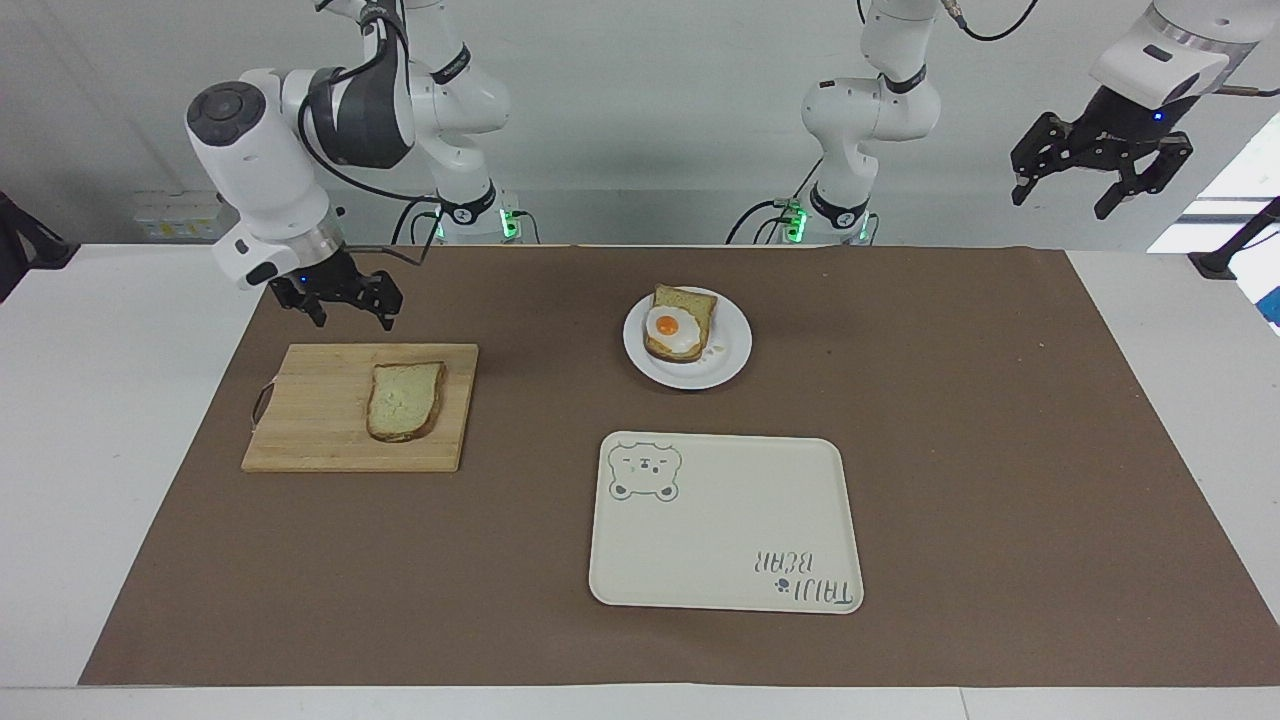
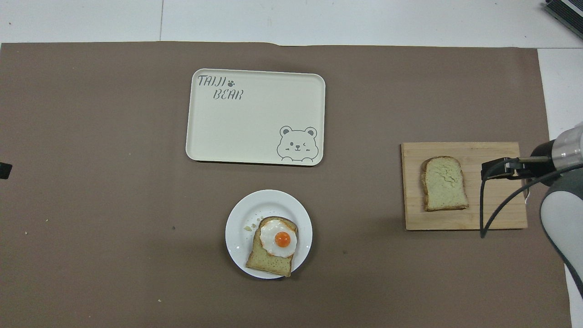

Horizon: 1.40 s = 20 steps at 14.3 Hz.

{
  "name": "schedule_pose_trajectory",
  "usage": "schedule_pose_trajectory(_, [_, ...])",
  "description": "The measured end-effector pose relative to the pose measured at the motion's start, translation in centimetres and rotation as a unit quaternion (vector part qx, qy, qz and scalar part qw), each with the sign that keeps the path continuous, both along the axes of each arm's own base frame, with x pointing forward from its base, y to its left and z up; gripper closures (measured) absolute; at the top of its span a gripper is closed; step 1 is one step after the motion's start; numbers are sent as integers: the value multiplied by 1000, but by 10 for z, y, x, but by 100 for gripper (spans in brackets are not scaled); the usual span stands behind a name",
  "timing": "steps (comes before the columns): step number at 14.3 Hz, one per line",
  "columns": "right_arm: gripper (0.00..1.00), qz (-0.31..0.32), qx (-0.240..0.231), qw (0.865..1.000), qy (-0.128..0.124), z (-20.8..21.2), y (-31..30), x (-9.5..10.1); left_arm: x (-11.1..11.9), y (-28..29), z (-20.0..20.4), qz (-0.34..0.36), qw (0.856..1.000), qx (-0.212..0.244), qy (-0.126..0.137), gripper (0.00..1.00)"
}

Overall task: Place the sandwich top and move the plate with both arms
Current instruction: 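Reach the right gripper to the bread slice on the cutting board and grasp it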

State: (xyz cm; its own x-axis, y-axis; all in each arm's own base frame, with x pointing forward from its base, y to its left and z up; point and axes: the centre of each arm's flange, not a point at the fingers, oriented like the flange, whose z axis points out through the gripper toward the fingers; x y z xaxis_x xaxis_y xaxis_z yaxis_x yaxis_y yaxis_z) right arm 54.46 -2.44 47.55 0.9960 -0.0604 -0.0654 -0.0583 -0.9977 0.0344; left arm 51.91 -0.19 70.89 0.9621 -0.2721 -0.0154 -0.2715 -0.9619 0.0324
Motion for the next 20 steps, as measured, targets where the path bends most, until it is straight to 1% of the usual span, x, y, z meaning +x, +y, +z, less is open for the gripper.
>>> schedule_pose_trajectory(2, [0, 0, 0, 1000, 3, -23, 0, 6, 0, 0, 0, 0, 1000, 0, 0, 0])
schedule_pose_trajectory(5, [0, 1, -1, 1000, 0, -48, -1, 15, 0, 0, 0, 0, 1000, 0, 0, 0])
schedule_pose_trajectory(6, [0, -1, -2, 1000, 3, -56, -3, 17, 0, 0, 0, 0, 1000, 0, 0, 0])
schedule_pose_trajectory(9, [0, -15, -2, 1000, 4, -83, -19, 21, 0, 0, 0, 0, 1000, 0, 0, 0])
schedule_pose_trajectory(12, [0, -26, -2, 1000, 13, -114, -33, 19, 0, 0, 0, 0, 1000, 0, 0, 0])
schedule_pose_trajectory(16, [0, -28, 0, 999, 17, -150, -34, 12, 0, 0, 0, 0, 1000, 0, 0, 0])
schedule_pose_trajectory(18, [0, -30, 22, 999, 19, -166, -38, 8, 0, 0, 0, 0, 1000, 0, 0, 0])
schedule_pose_trajectory(20, [0, -29, 36, 999, 20, -171, -42, 7, 0, 0, 0, 0, 1000, 0, 0, 0])
